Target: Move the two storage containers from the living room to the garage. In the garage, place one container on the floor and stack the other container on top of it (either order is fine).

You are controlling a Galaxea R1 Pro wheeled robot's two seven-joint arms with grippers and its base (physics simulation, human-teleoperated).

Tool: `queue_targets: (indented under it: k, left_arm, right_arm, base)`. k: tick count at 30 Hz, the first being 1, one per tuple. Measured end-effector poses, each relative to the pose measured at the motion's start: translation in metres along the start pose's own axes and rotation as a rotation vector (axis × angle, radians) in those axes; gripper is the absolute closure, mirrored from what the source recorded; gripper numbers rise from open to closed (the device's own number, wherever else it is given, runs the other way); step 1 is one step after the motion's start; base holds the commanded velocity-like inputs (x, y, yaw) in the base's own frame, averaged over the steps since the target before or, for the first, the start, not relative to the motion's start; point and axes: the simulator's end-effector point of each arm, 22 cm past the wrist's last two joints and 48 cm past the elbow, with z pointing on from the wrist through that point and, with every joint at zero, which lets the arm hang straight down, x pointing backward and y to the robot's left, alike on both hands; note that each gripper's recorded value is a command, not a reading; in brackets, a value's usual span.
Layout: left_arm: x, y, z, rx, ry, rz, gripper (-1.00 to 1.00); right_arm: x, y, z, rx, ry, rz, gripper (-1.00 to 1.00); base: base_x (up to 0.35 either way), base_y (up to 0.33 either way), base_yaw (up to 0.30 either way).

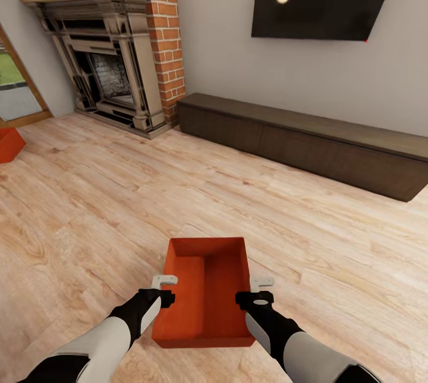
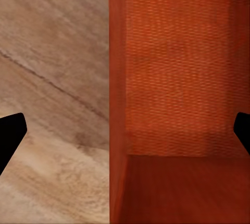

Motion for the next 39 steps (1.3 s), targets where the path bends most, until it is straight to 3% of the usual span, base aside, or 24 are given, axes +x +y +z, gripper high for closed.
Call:
queue_targets:
  k: [9, 28, 39]
  left_arm:
    - [0.004, 0.000, 0.007, -0.001, -0.004, -0.001, -1.00]
    - [0.029, -0.002, 0.043, -0.002, -0.004, -0.001, -1.00]
    - [0.029, -0.001, 0.043, -0.004, -0.005, -0.001, -1.00]
  right_arm:
    - [0.006, 0.001, 0.006, 0.001, 0.000, 0.000, -1.00]
    - [0.037, 0.005, 0.037, 0.000, -0.001, -0.001, -1.00]
    - [0.037, 0.005, 0.037, 0.000, -0.001, 0.000, -1.00]
  base:
    - [0.000, 0.000, 0.000]
    - [0.000, 0.000, 0.000]
    - [0.000, 0.000, 0.000]
